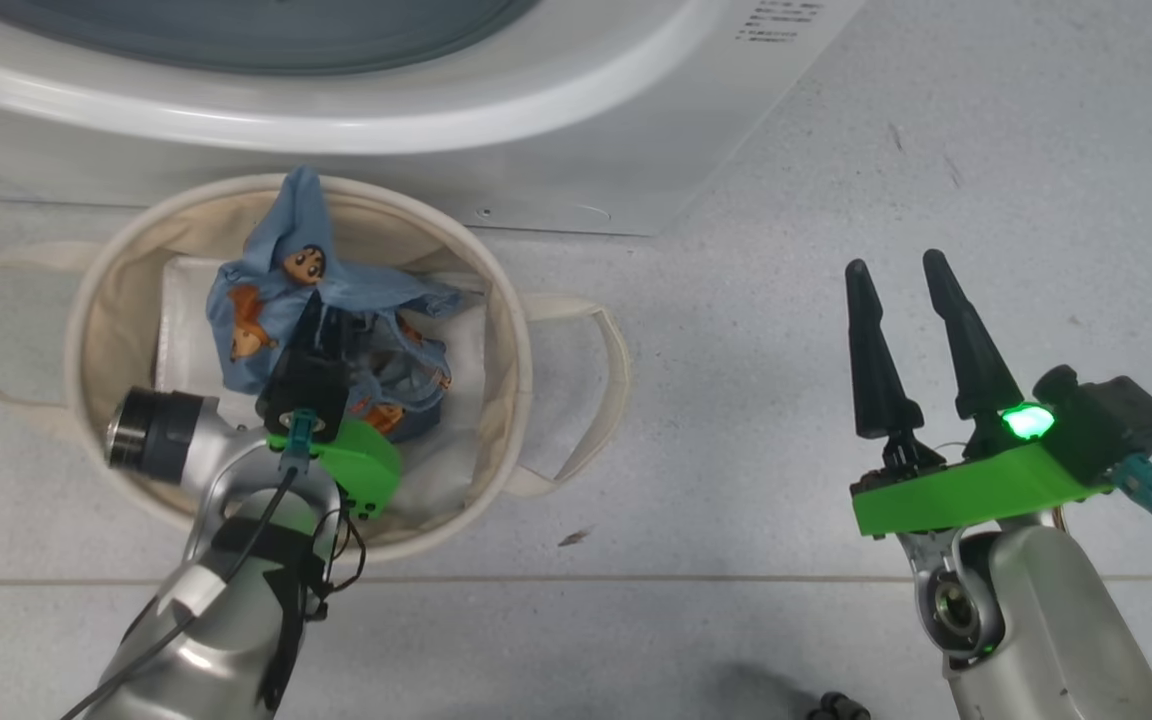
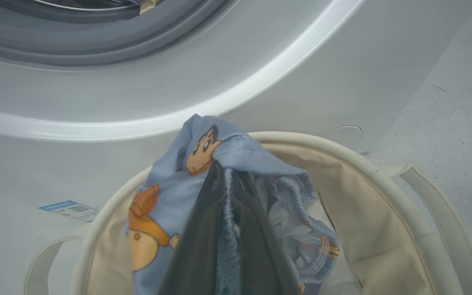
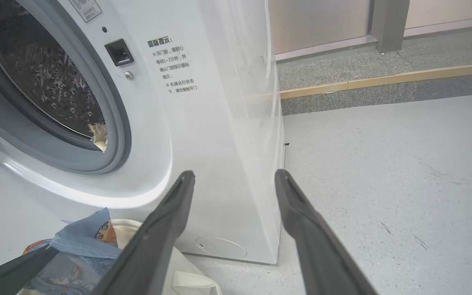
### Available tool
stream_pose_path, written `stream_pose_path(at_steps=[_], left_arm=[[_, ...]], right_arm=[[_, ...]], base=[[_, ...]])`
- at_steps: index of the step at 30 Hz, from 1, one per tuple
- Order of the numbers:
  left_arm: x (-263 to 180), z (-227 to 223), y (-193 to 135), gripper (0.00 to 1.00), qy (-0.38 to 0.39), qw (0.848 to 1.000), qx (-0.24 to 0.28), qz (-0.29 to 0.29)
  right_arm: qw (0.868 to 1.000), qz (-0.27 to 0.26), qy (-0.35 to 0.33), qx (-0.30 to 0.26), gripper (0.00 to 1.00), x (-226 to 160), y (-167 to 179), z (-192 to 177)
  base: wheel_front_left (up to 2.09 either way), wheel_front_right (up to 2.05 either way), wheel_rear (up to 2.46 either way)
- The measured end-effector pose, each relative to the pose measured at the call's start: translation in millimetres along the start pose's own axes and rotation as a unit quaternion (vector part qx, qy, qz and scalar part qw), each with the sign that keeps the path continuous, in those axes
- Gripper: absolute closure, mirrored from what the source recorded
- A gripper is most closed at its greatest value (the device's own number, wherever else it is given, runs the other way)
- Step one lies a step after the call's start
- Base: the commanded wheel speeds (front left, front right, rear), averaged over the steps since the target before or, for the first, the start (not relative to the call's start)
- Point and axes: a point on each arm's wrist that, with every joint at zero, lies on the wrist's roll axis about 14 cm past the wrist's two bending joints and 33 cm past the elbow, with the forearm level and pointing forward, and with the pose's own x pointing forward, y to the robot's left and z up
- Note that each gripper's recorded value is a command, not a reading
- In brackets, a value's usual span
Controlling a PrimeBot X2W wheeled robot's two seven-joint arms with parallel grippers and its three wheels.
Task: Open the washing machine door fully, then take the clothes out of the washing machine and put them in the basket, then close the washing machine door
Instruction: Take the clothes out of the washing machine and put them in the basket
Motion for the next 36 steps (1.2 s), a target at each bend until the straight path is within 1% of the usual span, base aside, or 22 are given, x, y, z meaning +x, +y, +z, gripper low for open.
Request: stream_pose_path(at_steps=[3, 8, 9, 10, 11, 16, 22, 25, 30, 36], left_arm=[[0.9, -6.0, -6.6, 1.00, 0.008, 1.000, 0.001, -0.010], [-1.7, -13.4, -6.9, 1.00, 0.022, 1.000, -0.003, -0.009], [-3.1, -16.5, -6.7, 0.98, 0.028, 1.000, -0.003, -0.008], [-4.7, -20.0, -6.4, 0.30, 0.035, 0.999, -0.002, -0.008], [-6.4, -22.7, -5.9, 0.00, 0.040, 0.999, -0.001, -0.008], [-10.8, -15.9, 0.8, 0.00, 0.037, 0.999, -0.009, 0.002], [-19.5, 17.3, 9.7, 0.00, -0.009, 1.000, -0.022, 0.017], [-30.0, 32.5, 15.5, 0.00, -0.033, 0.998, -0.041, 0.030], [-53.4, 72.7, 29.1, 0.00, -0.096, 0.992, -0.064, 0.054], [-94.7, 108.6, 46.0, 0.00, -0.158, 0.980, -0.083, 0.084]], right_arm=[[1.000, -0.004, 0.002, 0.002, 0.00, -0.3, -2.8, -1.7], [1.000, 0.001, -0.001, 0.003, 0.00, 2.9, 0.7, 0.1], [1.000, 0.004, -0.002, 0.004, 0.00, 3.3, 2.3, 0.4], [1.000, 0.006, -0.002, 0.004, 0.00, 3.5, 3.6, 0.5], [1.000, 0.007, -0.003, 0.005, 0.00, 3.7, 4.5, 1.2], [1.000, 0.015, -0.011, 0.007, 0.00, 4.5, 11.0, 7.0], [0.999, 0.029, -0.026, 0.011, 0.00, 4.5, 21.8, 19.1], [0.999, 0.038, -0.035, 0.010, 0.00, 4.7, 28.6, 25.7], [0.997, 0.052, -0.055, 0.013, 0.00, 3.0, 39.8, 41.6], [0.995, 0.070, -0.072, 0.014, 0.00, -8.2, 55.1, 56.1]], base=[[0.00, 0.00, 0.00], [0.00, 0.00, 0.00], [0.00, 0.00, 0.00], [0.00, 0.00, 0.00], [0.00, 0.00, 0.00], [0.00, 0.00, 0.00], [0.00, 0.00, 0.00], [0.00, 0.00, 0.00], [0.00, 0.00, 0.00], [0.00, 0.00, 0.00]])
